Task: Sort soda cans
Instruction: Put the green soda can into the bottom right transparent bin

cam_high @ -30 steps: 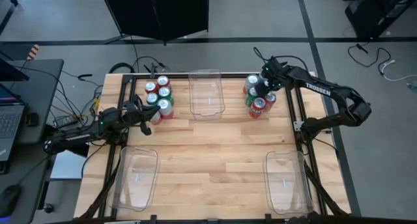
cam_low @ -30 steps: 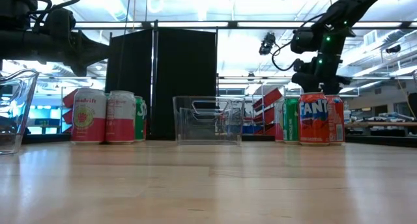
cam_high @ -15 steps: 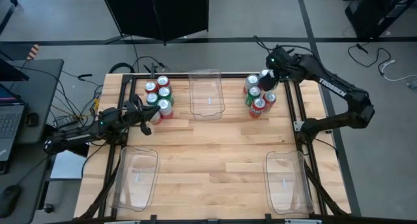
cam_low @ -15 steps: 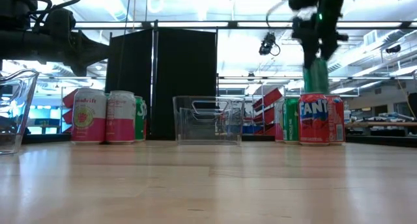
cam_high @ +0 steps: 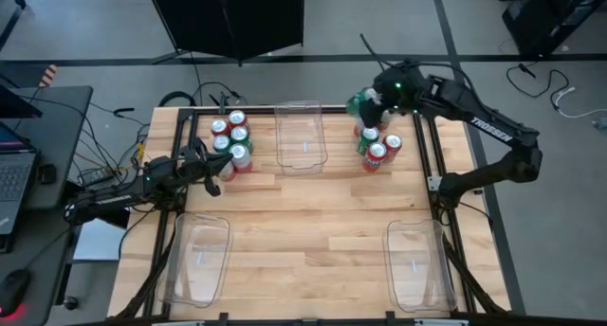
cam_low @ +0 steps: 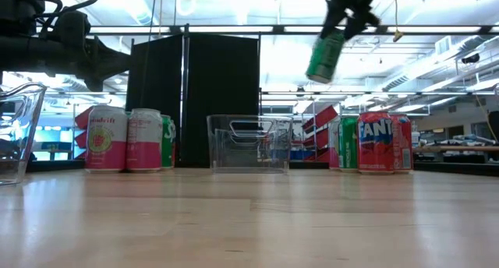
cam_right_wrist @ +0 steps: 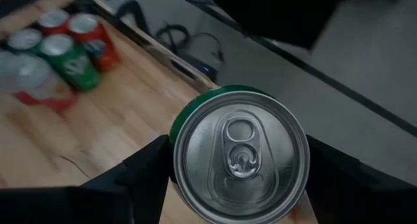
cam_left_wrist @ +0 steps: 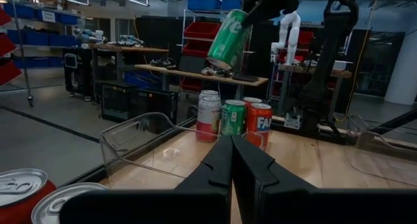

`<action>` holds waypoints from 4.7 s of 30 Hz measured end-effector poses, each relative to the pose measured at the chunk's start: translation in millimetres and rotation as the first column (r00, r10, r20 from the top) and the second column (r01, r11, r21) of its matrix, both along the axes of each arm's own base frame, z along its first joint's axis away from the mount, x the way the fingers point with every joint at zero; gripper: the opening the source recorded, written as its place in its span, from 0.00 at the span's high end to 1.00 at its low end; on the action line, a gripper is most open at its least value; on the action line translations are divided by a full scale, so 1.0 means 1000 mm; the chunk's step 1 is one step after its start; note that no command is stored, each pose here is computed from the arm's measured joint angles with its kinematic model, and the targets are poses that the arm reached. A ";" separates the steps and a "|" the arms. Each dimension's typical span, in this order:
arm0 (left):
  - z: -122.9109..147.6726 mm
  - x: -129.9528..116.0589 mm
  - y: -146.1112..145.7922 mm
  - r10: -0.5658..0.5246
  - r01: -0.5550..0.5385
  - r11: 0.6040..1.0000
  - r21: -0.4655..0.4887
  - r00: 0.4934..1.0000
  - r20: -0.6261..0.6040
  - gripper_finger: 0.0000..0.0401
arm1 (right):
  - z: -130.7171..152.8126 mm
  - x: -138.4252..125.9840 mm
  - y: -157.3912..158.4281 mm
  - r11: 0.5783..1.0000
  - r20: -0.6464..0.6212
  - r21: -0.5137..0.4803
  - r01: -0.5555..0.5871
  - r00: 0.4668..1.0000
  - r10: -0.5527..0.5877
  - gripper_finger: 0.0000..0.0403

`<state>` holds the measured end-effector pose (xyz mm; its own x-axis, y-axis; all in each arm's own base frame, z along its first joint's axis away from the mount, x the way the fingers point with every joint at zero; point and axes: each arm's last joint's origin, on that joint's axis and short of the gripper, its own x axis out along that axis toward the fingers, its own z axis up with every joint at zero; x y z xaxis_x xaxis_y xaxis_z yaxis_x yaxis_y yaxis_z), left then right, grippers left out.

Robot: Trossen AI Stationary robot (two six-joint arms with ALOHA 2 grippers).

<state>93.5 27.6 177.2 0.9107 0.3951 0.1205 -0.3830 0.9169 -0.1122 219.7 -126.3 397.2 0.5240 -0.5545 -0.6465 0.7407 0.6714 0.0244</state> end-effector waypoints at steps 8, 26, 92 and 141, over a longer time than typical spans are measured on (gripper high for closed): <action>0.000 0.000 0.000 0.009 -0.009 1.000 -0.001 1.000 0.000 0.98 | -0.021 0.047 -0.013 0.990 -0.002 0.031 -0.135 0.991 0.135 0.30; -0.006 0.000 0.000 0.005 -0.007 0.999 -0.039 0.999 -0.049 0.98 | -0.042 0.116 0.064 0.891 -0.224 0.185 -0.414 0.865 0.449 0.30; -0.002 0.000 0.001 0.015 -0.015 1.000 -0.026 1.000 -0.014 0.98 | -0.109 0.040 0.222 0.868 -0.585 0.496 0.013 0.743 0.324 0.30; -0.003 0.000 0.001 0.016 -0.017 0.999 -0.032 1.000 -0.024 0.98 | -0.171 0.032 0.193 0.924 -0.634 0.256 0.285 0.771 -0.062 0.10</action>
<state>93.7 28.1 174.1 0.9066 0.4131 0.0862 -0.4005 0.9066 -0.1328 251.3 66.4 225.8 -0.1228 -0.3003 -0.9459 0.7762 0.5649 -0.2801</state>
